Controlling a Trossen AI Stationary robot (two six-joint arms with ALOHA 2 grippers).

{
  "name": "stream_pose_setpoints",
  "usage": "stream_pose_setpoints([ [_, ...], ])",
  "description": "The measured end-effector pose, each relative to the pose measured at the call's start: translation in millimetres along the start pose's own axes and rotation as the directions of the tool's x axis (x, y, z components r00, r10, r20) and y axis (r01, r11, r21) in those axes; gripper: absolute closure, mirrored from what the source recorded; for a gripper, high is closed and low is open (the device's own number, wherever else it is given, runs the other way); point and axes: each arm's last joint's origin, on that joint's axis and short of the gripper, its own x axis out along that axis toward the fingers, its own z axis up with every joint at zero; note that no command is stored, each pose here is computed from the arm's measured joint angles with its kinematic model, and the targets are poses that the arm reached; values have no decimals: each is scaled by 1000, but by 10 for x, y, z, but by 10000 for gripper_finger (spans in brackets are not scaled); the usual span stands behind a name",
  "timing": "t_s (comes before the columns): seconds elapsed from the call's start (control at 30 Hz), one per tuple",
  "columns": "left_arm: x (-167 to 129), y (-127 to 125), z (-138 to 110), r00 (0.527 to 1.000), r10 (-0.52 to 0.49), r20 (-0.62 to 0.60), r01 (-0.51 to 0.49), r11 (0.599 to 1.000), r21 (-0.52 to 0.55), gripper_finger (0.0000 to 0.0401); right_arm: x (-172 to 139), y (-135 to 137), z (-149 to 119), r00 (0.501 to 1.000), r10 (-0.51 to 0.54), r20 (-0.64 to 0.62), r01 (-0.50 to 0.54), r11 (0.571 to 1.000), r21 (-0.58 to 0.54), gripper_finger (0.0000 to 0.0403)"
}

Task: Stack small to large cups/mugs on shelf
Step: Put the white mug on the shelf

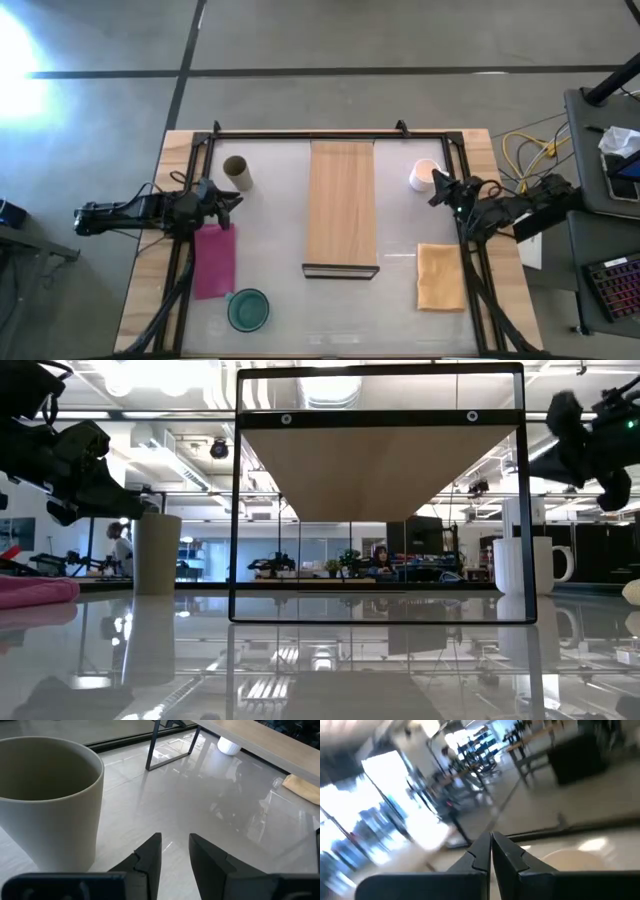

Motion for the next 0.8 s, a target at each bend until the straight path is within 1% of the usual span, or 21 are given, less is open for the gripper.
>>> stream_pose_setpoints([
  [0.07, 0, 0, 0, 1000, 0, 0, 0, 1000, 0, 317, 0, 29, 64, 1000, -17, 23, 14, 992, 129, 394],
  [0.13, 0, 0, -1, 1000, 0, -1, 0, 1000, 0, 317, -4, 72, 192, 997, -51, 53, 35, 961, 273, 394],
  [0.17, 0, 0, 0, 1000, 0, 0, 0, 1000, 0, 317, -6, 99, 254, 998, -37, 53, 17, 942, 336, 394],
  [0.2, 0, 0, 0, 1000, 0, 0, 0, 1000, 0, 317, -8, 123, 300, 999, -14, 50, -6, 927, 374, 394],
  [0.27, 0, 0, 0, 1000, 0, 0, 0, 1000, 0, 317, -10, 173, 383, 998, 41, 44, -56, 898, 436, 394],
  [0.3, 0, 0, 0, 1000, 0, 0, 0, 1000, 0, 317, -13, 202, 430, 996, 84, 39, -92, 877, 472, 394],
  [0.33, 0, 0, -1, 1000, 1, 0, -1, 1000, 0, 317, -16, 230, 476, 991, 129, 35, -129, 858, 497, 394],
  [0.37, 0, 0, 0, 1000, 0, 0, 0, 1000, 0, 317, -19, 258, 528, 986, 164, 34, -158, 848, 506, 394],
  [0.4, 0, 0, 0, 1000, 1, 0, -1, 1000, 0, 317, -19, 286, 585, 984, 173, 37, -169, 859, 484, 394],
  [0.43, 0, 0, 0, 1000, 0, 0, 0, 1000, 0, 317, -18, 313, 650, 985, 165, 45, -168, 879, 447, 394],
  [0.5, 0, 0, 0, 1000, 1, 0, -1, 1000, 0, 317, -16, 372, 829, 989, 130, 67, -145, 919, 367, 394],
  [0.63, 0, 0, 0, 1000, 1, 0, -1, 1000, 0, 317, -31, 510, 1271, 988, 117, 105, -132, 980, 152, 394],
  [0.7, 0, 0, 0, 1000, 1, 0, -1, 1000, 0, 317, -43, 561, 1468, 986, 116, 117, -123, 991, 59, 394],
  [0.73, 0, 0, 0, 1000, 1, 0, -1, 1000, 0, 317, -49, 581, 1561, 985, 120, 124, -119, 993, -9, 394],
  [0.8, 0, 1, 0, 1000, 1, 0, -1, 1000, 0, 317, -61, 610, 1724, 982, 127, 136, -101, 978, -184, 394],
])
